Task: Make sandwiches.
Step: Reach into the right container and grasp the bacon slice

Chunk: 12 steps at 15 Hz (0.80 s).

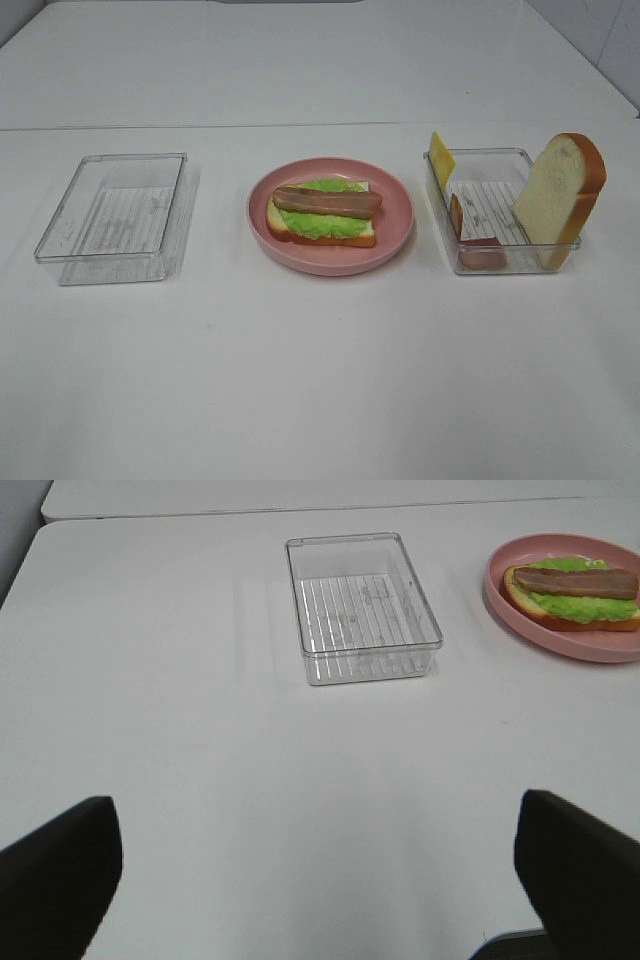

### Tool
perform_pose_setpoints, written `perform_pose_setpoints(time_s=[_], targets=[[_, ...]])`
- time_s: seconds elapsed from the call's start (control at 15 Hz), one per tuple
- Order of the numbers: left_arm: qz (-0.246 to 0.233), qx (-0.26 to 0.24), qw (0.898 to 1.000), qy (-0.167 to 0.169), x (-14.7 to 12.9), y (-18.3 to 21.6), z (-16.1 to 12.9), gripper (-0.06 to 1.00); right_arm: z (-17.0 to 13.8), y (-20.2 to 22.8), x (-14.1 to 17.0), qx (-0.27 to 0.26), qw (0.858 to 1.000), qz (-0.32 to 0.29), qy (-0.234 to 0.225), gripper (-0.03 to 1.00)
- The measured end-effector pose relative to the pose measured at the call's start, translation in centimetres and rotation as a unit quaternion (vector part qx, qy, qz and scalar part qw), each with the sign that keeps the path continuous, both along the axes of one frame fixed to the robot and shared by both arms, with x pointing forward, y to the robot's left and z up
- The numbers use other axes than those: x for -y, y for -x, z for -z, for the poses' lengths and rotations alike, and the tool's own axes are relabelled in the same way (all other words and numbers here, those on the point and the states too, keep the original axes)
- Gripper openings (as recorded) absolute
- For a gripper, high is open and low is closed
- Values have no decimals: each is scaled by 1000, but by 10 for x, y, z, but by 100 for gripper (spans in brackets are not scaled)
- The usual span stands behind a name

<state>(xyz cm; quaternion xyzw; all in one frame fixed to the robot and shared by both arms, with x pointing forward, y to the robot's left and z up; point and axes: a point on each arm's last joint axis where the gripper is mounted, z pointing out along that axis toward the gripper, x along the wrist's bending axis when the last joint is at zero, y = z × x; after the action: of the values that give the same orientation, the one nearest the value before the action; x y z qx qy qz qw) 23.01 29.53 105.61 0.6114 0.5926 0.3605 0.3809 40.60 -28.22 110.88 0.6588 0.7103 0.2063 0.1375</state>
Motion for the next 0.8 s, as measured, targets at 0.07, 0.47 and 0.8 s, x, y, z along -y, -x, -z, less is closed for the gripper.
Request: perform_pose_setpoints(time_s=[0.07, 0.47, 0.8], targets=[[0, 0, 1000, 0, 0, 0, 0, 99, -5, -18, -1, -8, 1000, -4, 2, 96], [-1, 0, 1000, 4, 0, 0, 0, 99, 9, -123, -41, -65, 997, -35, -11, 96], [0, 0, 1000, 5, 0, 0, 0, 99, 60, -187, -103, -107, 992, -70, -2, 96]])
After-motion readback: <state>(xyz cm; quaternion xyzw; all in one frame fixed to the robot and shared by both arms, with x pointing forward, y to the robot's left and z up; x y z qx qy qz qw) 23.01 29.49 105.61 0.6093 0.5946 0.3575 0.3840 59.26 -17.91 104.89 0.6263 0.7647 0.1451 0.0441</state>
